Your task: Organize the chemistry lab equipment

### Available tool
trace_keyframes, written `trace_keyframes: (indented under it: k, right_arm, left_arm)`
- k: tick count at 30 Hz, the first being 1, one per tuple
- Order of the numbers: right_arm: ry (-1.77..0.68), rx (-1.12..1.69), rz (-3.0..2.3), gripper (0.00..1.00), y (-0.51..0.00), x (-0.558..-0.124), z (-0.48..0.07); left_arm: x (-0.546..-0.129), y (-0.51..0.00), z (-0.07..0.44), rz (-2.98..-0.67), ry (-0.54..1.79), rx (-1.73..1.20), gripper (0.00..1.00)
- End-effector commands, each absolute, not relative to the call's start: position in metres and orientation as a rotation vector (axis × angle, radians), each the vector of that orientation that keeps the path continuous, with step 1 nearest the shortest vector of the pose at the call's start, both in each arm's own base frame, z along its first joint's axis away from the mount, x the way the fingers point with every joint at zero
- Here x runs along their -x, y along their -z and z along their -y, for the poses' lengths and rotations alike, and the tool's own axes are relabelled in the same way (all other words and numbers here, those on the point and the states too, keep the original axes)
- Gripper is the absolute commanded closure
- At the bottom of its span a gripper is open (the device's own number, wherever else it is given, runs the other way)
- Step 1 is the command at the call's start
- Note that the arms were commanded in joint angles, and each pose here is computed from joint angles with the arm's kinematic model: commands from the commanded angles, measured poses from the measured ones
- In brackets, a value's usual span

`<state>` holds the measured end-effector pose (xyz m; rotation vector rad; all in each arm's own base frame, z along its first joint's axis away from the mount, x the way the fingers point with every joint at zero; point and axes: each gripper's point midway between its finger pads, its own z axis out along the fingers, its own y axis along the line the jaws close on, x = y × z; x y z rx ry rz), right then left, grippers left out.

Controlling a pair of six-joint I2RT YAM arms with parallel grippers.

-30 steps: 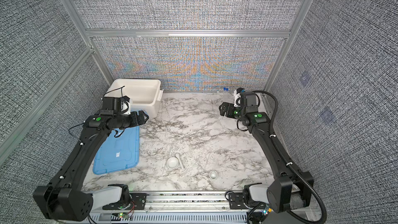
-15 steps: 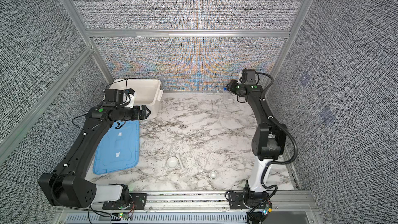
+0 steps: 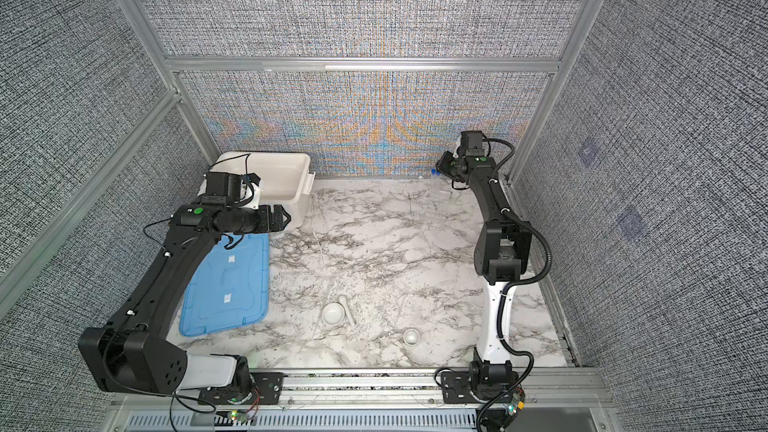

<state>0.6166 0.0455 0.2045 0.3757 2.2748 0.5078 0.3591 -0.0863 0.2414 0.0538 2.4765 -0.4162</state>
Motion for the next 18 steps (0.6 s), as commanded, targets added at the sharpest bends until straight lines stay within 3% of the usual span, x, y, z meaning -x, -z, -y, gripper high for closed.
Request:
trace_keyframes:
  k: [1, 18]
  right_arm:
    - [-0.475, -0.365, -2.293, 0.55, -0.198, -0.616, -0.039]
    - [-0.514, -0.341, -2.289, 0.55, -0.189, -0.629, -0.038]
  left_arm:
    - [-0.365, -0.246, 0.084, -2.453, 0.409, -0.02, 0.04]
    - [-0.364, -0.243, 0.081, -2.453, 0.408, 0.049, 0.04]
